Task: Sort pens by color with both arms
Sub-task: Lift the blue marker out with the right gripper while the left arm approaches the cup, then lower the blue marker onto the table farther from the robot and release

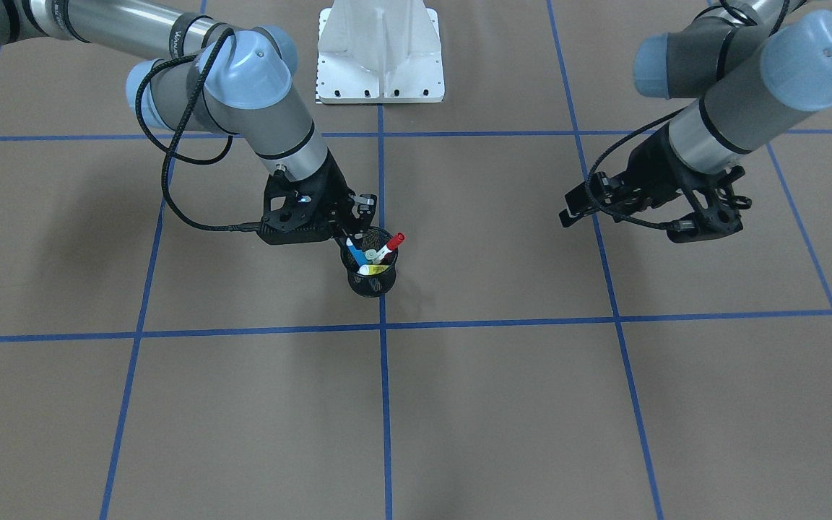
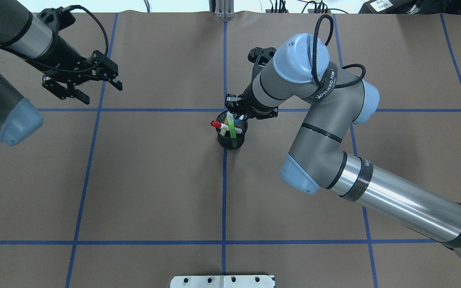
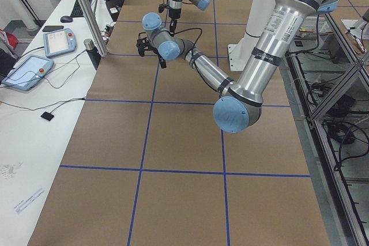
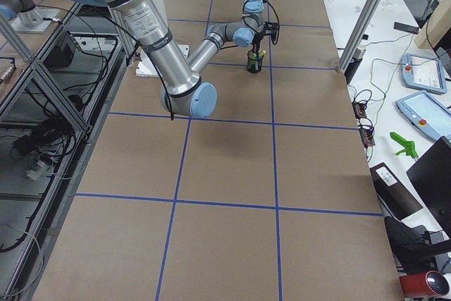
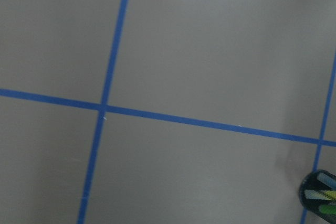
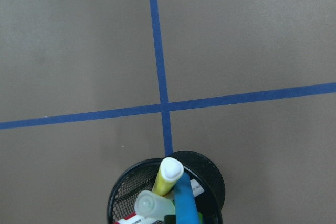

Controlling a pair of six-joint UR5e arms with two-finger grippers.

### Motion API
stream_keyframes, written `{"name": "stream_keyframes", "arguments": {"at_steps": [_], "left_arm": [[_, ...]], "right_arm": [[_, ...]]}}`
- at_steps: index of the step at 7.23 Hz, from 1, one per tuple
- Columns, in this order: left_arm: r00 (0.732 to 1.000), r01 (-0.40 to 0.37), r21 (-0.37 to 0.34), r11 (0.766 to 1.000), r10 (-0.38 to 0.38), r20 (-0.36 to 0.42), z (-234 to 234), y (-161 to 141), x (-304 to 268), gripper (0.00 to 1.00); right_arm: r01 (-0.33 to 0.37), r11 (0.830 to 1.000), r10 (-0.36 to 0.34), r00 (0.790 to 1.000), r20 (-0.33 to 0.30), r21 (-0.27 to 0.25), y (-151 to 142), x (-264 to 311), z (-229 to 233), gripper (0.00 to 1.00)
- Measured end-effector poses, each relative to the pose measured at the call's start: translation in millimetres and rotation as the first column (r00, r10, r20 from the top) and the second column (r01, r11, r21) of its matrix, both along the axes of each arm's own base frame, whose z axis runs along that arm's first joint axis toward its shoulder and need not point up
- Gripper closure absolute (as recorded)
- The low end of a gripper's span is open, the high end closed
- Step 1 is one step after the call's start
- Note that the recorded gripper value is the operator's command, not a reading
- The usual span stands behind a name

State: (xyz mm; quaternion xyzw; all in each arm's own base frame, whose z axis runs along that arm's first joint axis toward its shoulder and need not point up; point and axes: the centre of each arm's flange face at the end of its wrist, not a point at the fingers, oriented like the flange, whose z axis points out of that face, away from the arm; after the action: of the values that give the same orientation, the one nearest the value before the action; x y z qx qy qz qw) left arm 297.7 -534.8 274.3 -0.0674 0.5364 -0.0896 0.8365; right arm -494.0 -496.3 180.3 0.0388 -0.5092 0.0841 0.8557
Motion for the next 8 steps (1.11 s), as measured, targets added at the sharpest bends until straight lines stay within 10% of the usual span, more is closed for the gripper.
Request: {"name": "stream_keyframes", "arguments": {"at_steps": [5,8], "left_arm": [[0.999,-0.004,-0.026,1.000,0.003,-0.037,-57,41,95,0.01],[0.997,0.038,-0.036,0.999,-0.041,-0.062,-76,47,159,0.01]], "right_arm": [[-0.025,0.998,0.030,0.995,0.094,-0.061,-42,149,-43,0.76],[-0.202,0.970,0.204,0.979,-0.003,0.137,-86,204,10,0.76]]}}
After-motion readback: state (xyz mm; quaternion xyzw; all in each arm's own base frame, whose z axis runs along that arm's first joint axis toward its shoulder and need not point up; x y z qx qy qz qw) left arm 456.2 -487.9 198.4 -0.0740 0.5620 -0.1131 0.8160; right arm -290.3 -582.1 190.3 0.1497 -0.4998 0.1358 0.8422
